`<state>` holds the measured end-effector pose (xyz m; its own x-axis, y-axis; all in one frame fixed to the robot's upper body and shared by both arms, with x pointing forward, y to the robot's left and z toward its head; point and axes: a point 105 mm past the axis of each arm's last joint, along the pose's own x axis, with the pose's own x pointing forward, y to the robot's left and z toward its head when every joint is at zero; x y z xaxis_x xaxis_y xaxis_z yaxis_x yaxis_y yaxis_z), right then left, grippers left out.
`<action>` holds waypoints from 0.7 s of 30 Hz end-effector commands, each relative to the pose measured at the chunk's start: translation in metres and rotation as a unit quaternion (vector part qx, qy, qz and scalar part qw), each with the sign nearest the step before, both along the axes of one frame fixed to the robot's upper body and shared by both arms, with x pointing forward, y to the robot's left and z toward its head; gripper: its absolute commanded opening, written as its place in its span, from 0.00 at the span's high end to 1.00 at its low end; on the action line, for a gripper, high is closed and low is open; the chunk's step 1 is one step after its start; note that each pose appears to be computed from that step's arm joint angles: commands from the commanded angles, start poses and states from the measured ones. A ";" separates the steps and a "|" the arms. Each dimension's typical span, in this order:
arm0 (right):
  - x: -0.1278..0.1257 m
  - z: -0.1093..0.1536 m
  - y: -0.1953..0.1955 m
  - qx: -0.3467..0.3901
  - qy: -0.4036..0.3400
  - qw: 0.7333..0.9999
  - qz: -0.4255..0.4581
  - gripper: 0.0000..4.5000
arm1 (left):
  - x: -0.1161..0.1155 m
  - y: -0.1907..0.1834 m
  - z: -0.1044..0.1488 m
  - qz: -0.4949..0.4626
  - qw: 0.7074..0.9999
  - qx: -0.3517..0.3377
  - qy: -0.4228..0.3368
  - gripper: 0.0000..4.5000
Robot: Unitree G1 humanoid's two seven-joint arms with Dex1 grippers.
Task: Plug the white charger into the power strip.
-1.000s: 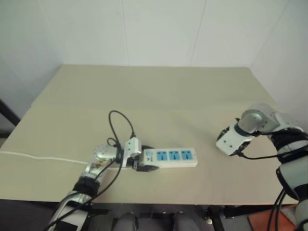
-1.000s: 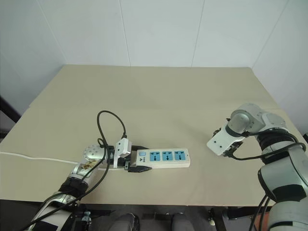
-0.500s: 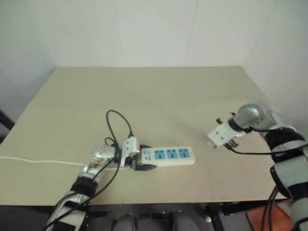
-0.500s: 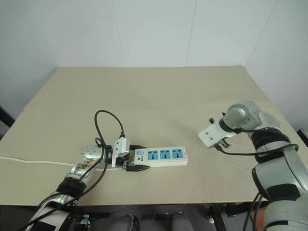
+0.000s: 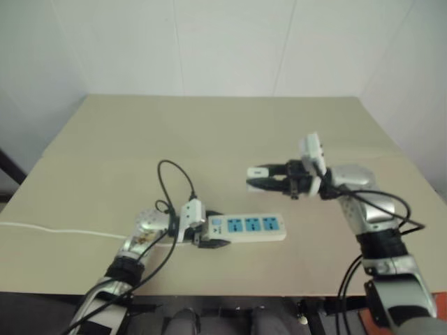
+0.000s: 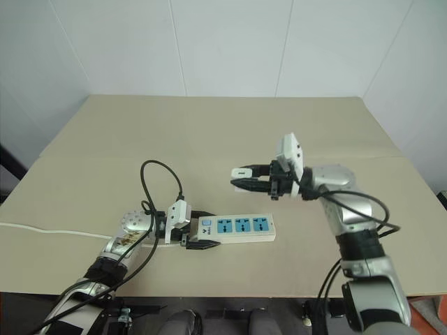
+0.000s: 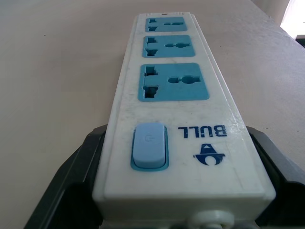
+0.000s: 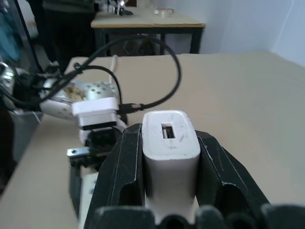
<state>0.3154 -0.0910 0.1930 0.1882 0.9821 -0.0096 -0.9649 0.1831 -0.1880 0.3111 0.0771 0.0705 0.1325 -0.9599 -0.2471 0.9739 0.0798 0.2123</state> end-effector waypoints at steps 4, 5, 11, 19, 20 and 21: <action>-0.010 -0.015 0.017 0.028 0.028 0.999 0.008 0.74 | -0.003 0.000 -0.011 -0.009 1.000 0.019 0.017 0.26; -0.012 -0.019 0.019 0.025 0.026 0.999 0.012 0.74 | -0.003 0.000 -0.011 -0.010 1.000 0.020 0.017 0.26; -0.018 -0.040 0.028 -0.005 0.020 0.999 0.031 0.74 | -0.002 0.000 -0.012 -0.013 1.000 0.021 0.018 0.26; -0.011 -0.051 0.039 -0.006 -0.002 1.000 0.025 0.74 | -0.001 0.000 -0.012 -0.014 1.000 0.021 0.019 0.26; -0.010 -0.052 0.039 -0.009 -0.007 1.000 0.023 0.74 | -0.001 0.000 -0.012 -0.014 1.000 0.021 0.019 0.26; -0.009 -0.054 0.039 -0.013 -0.010 1.000 0.021 0.74 | -0.001 0.000 -0.012 -0.014 0.999 0.021 0.019 0.26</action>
<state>0.3041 -0.0534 0.1304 0.1459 0.9885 -0.0398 -0.9795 0.1387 -0.1460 0.3128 0.0770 0.0698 0.1121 -0.9621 -0.2484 0.9765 0.0603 0.2071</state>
